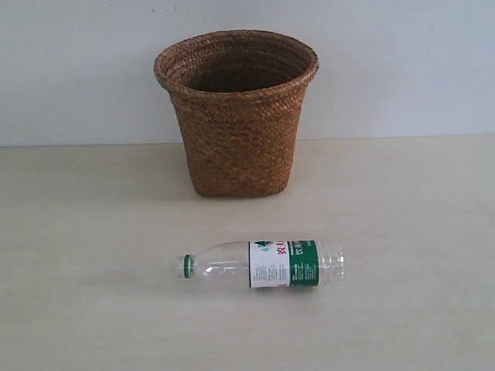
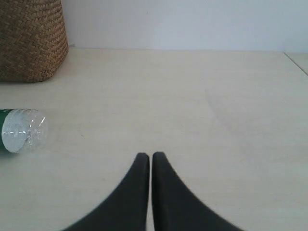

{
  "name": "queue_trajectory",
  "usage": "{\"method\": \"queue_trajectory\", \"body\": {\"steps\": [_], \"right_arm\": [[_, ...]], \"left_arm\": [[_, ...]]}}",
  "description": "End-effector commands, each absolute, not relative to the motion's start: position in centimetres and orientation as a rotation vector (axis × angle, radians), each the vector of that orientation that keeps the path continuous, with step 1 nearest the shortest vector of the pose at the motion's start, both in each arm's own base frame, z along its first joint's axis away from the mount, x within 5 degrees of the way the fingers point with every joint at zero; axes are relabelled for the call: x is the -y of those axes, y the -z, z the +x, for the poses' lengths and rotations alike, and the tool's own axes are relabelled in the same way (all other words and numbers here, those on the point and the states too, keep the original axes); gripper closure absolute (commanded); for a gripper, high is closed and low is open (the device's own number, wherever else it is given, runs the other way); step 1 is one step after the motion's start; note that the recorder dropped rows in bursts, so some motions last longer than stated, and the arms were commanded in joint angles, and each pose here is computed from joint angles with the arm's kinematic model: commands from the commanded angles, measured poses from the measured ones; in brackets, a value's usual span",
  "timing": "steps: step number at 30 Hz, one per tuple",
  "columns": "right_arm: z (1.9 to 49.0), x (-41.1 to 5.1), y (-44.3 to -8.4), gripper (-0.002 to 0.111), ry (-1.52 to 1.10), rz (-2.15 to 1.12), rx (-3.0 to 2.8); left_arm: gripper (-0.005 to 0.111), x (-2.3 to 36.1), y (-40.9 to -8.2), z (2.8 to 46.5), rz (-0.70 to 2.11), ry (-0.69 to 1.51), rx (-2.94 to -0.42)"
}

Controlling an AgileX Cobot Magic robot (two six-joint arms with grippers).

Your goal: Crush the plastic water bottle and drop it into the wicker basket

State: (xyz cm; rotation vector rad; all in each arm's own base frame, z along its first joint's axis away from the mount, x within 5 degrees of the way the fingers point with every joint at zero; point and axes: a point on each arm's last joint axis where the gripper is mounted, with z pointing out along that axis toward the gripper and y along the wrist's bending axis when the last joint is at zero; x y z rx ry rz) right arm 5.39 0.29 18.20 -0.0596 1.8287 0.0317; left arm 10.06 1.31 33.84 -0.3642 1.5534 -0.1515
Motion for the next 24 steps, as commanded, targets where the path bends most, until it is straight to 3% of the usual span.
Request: {"method": "queue_trajectory", "body": {"steps": [1, 7, 11, 15, 19, 24], "right_arm": [[5.4, -0.2, -18.3, 0.108, -0.026, -0.053, -1.814], [5.4, -0.2, -18.3, 0.108, -0.026, -0.053, -1.814], [5.4, -0.2, -18.3, 0.108, -0.026, -0.053, -1.814], [5.4, -0.2, -18.3, 0.108, -0.026, -0.053, -1.814], [5.4, -0.2, -18.3, 0.108, -0.026, -0.053, -1.814], [5.4, -0.2, -18.3, 0.108, -0.026, -0.053, -1.814]], "left_arm": [[0.103, -1.3, -34.1, 10.9, -0.453, 0.234, -1.587], [0.103, -1.2, -35.3, 12.0, -0.433, 0.316, -1.442], [0.103, -1.2, -35.0, 13.6, -0.251, 0.076, -1.642], [0.103, -0.7, -34.4, 16.1, 0.084, -0.174, -1.911], [0.103, 1.5, -33.8, 18.5, 0.436, -0.198, -2.082], [0.103, 6.0, -32.1, 22.2, 1.090, -0.170, -2.005]]}}
